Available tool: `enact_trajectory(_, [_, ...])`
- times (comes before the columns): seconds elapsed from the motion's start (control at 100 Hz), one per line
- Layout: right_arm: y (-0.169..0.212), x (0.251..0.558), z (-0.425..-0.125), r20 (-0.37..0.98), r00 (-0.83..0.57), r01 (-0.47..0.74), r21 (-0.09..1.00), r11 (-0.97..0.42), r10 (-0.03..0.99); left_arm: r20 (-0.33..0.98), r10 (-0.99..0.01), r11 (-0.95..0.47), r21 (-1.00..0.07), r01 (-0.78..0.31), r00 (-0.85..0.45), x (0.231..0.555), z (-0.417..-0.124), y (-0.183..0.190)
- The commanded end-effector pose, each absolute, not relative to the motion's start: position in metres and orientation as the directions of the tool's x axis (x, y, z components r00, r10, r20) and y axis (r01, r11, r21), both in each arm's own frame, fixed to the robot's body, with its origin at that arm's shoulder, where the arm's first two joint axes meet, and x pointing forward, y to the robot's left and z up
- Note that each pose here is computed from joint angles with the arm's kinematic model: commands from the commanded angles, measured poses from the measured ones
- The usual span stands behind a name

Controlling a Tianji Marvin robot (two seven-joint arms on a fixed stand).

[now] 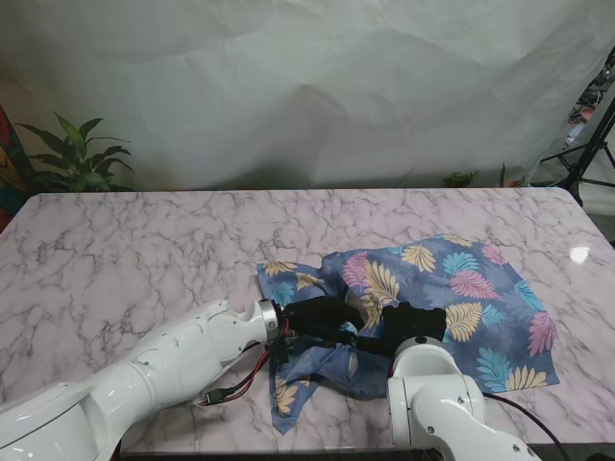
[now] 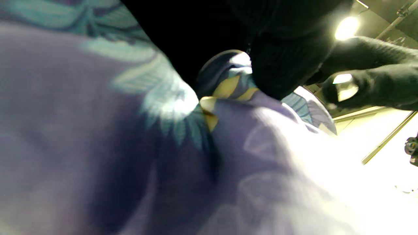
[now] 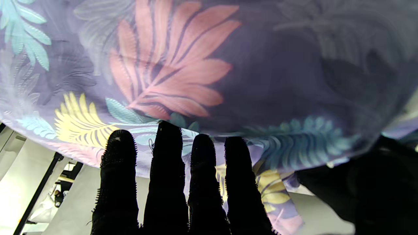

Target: Put a pillowcase on a pillow

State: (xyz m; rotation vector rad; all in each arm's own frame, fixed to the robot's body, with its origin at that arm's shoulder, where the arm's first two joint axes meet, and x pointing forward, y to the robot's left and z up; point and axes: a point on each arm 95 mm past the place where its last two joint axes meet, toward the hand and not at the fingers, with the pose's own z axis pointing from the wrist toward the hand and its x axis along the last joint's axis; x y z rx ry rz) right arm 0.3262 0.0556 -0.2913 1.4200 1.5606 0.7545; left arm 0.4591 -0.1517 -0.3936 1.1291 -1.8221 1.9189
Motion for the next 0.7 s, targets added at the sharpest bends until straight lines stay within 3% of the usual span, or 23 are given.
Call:
enact_trajectory(0.0, [0.053,0.331,-0.304,-0.208,0.032,0.471,0.866,0.169,0.978,0.679,-0.362,-0.144,-0.718,-0.681,-0.639,0.456,-0.409,-0.141])
enact_trajectory(0.12, [0.054,0.341,-0.313,-0.174,0.039,0.44,0.887,0.139,0.984,0.677,-0.367,-0.146,-0.719,-0.679,-0.638,0.457,-0.409,-0.14])
enact_trajectory(0.32, [0.06,0.352,-0.31,0.034,0.108,0.299,0.952,-0.065,0.994,0.675,-0.376,-0.147,-0.72,-0.678,-0.635,0.458,-0.409,-0.14])
enact_trajectory(0.69, [0.084,0.334,-0.266,0.164,0.05,0.321,0.931,-0.172,0.985,0.659,-0.422,-0.157,-0.729,-0.666,-0.622,0.464,-0.41,-0.147])
